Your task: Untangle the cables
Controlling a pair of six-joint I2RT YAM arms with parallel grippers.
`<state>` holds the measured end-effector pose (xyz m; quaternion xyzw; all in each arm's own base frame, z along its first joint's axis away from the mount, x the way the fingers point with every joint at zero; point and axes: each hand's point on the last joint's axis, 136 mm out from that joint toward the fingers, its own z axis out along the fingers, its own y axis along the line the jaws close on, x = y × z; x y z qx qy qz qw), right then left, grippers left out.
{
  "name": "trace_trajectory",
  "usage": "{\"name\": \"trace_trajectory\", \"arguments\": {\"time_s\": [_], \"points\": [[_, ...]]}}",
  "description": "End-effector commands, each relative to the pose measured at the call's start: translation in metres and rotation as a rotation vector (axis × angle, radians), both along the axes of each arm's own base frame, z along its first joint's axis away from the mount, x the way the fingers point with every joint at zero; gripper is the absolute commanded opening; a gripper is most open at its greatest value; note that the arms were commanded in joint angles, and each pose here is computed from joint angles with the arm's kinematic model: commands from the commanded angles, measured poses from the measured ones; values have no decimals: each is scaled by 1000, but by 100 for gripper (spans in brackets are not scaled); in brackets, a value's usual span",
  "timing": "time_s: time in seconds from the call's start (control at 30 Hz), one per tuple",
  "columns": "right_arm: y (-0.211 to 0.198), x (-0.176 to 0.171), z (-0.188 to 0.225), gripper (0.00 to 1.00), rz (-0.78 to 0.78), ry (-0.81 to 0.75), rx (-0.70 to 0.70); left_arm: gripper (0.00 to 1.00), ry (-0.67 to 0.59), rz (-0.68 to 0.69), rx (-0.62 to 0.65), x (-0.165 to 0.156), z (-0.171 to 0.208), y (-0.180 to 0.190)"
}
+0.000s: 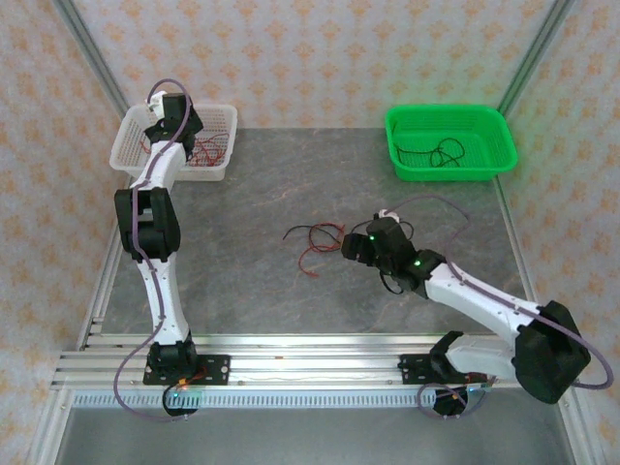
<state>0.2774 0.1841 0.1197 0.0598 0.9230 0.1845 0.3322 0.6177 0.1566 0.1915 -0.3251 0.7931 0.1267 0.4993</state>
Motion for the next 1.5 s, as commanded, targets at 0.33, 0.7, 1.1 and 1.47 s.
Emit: {"name": "trace_trajectory", "arguments": {"time_s": [0.33,0.7,1.1,1.47], "points": [[36,-19,-47,79,116,228,71,99,-16,132,113,-47,83,22],[42,4,-46,76,76,194,50,99,-128,34,67,-72,147,0],[49,49,-49,64,26,165,-13,96,-154,-110,-52,-122,173,-39],[47,80,-65,45,-24,171,-43,90,-121,-240,-182,-176,120,-109]]}}
